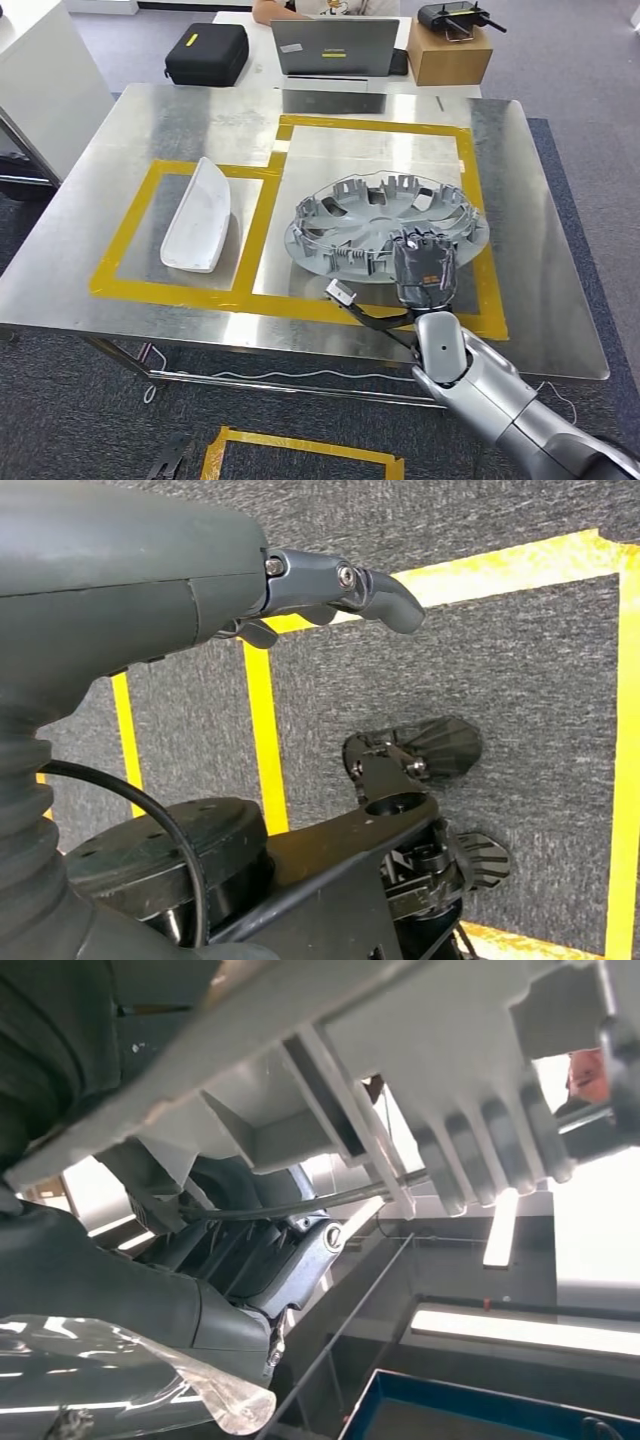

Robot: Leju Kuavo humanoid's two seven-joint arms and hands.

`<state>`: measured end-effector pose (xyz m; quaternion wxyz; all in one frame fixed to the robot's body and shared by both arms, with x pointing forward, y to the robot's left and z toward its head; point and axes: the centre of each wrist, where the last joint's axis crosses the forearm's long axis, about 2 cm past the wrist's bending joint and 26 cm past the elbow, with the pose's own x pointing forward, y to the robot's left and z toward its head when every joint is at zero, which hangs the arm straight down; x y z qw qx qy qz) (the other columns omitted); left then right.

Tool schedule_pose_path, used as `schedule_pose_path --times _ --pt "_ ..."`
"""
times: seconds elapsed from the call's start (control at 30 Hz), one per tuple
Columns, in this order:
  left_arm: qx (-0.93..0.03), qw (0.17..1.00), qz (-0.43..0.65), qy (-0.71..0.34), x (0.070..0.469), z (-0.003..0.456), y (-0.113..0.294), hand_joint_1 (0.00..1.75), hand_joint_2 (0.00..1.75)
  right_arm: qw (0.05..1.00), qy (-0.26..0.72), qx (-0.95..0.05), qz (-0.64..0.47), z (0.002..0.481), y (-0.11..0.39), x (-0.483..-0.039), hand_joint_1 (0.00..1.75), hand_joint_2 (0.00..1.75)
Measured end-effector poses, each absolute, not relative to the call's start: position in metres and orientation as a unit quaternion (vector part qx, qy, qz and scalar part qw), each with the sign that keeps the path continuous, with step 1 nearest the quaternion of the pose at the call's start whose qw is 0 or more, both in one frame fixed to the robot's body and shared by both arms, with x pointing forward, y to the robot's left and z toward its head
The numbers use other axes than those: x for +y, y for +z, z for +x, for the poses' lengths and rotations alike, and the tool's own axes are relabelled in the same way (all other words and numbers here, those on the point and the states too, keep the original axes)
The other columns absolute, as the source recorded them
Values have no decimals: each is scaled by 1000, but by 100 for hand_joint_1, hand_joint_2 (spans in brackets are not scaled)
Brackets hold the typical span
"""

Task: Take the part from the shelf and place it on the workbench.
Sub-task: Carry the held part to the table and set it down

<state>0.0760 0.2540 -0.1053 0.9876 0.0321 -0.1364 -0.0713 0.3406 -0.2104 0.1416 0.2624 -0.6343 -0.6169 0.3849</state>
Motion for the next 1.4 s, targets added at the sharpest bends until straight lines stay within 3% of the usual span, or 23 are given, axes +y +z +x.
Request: schedule_pose_path --times 0.47,1.07,1.2,1.27,1.4 --pt "-138 987 33 -78 254 75 -106 0 175 319 348 -573 -670 345 139 -252 175 175" --pt "-141 986 19 -83 252 75 -105 0 175 337 344 -548 -684 342 134 -271 175 175" --pt "-142 986 19 -82 251 75 -105 0 175 337 344 -547 -684 342 133 -272 0 175" --pt "-142 986 19 -83 251 75 -105 0 175 337 344 -547 -684 342 133 -272 0 175" --pt "-143 986 25 -87 251 75 -105 0 0 327 358 -555 -676 340 131 -275 0 175"
